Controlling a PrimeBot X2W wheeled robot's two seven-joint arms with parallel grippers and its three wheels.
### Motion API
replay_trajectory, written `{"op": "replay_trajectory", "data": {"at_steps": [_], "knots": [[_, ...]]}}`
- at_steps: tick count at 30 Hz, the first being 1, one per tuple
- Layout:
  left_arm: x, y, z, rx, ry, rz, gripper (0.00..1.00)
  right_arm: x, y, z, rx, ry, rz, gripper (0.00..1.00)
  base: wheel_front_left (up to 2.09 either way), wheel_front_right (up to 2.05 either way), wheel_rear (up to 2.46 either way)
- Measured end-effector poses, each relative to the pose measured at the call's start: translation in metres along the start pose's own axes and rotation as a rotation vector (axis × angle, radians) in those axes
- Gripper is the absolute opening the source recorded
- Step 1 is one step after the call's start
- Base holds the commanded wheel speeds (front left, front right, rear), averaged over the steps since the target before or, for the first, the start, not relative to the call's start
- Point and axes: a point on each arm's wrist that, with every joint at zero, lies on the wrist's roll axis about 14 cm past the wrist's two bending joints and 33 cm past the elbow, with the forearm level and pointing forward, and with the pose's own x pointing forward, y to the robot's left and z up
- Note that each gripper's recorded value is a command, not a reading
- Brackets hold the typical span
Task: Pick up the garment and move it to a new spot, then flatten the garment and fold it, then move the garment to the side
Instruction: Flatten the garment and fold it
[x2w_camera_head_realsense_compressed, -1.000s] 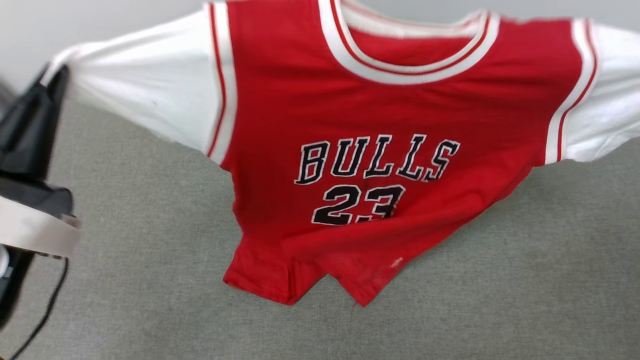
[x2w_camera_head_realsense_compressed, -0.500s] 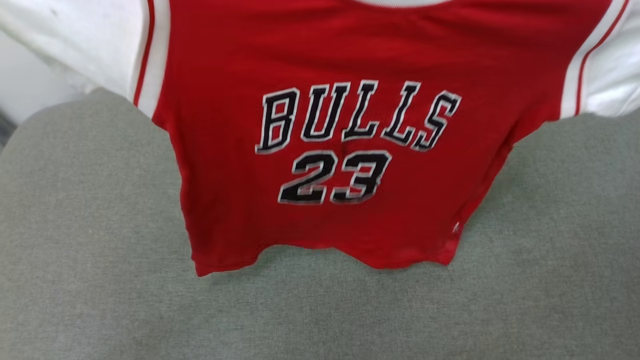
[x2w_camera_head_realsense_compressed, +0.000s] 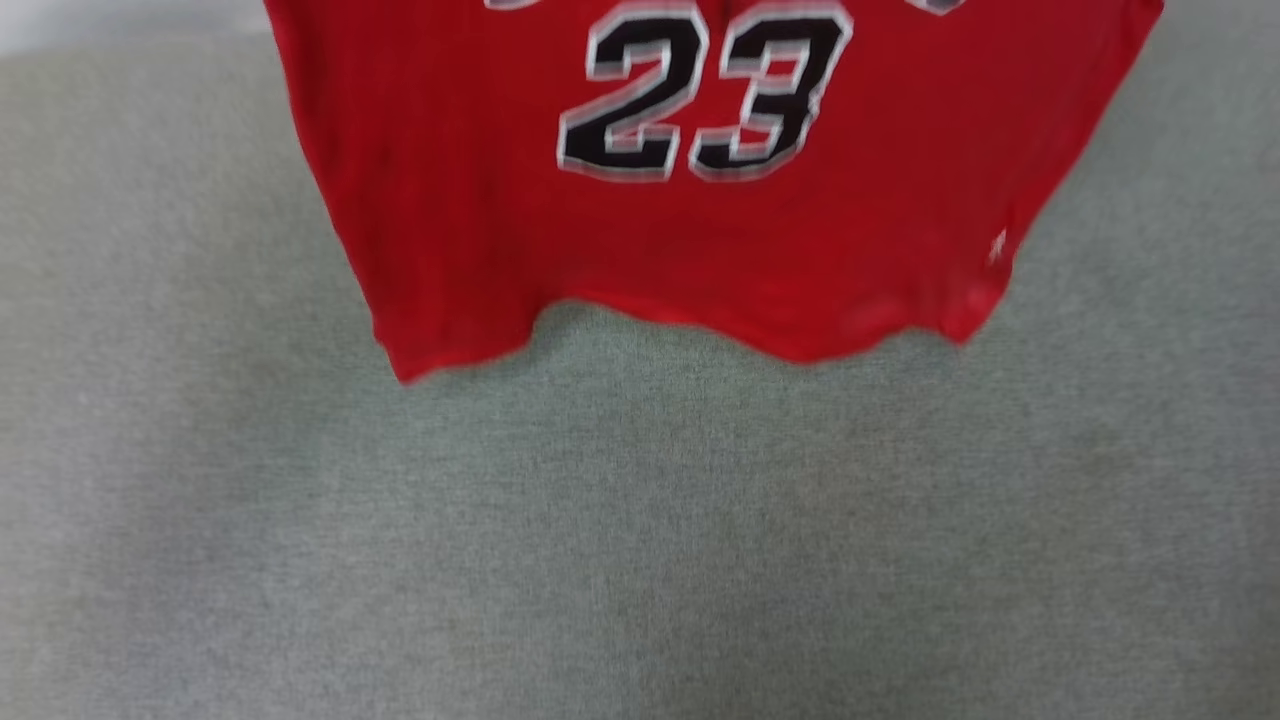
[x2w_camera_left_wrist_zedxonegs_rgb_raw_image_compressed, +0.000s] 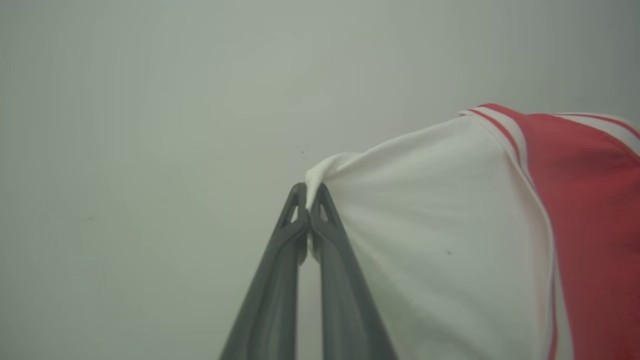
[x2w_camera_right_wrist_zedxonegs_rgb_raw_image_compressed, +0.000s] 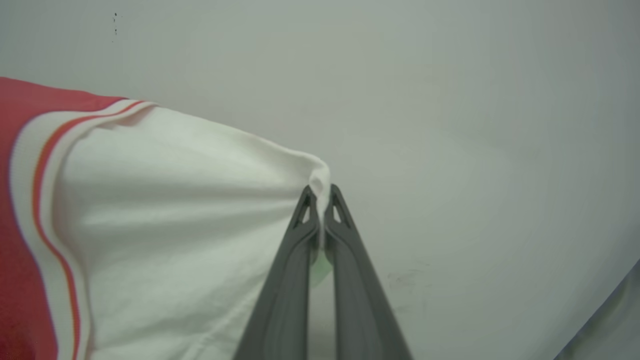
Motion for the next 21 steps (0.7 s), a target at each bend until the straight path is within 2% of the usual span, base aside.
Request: {"op": "replay_trajectory", "data": {"at_steps": [5,7,12,17,21], "knots": [[0.045,0.013,-0.046,0.021,0.011,0.039,0.00,0.049,0.002,-0.021,-0.012,-0.012,-0.016,0.00,0.00,0.00,0.00],[0.061,0.017,-0.063,-0.010,0.011,0.060,0.00,0.068,0.001,-0.030,-0.014,-0.016,-0.028,0.00,0.00,0.00,0.00],[0.094,0.029,-0.101,-0.009,0.010,0.106,0.00,0.110,-0.004,-0.045,-0.010,-0.050,-0.063,0.00,0.00,0.00,0.00],[0.107,0.034,-0.145,-0.010,0.020,0.151,0.00,0.142,0.000,-0.074,-0.008,-0.041,-0.077,0.00,0.00,0.00,0.00],[0.102,0.033,-0.186,-0.024,0.047,0.167,0.00,0.157,0.010,-0.111,-0.006,-0.009,-0.070,0.00,0.00,0.00,0.00]]}}
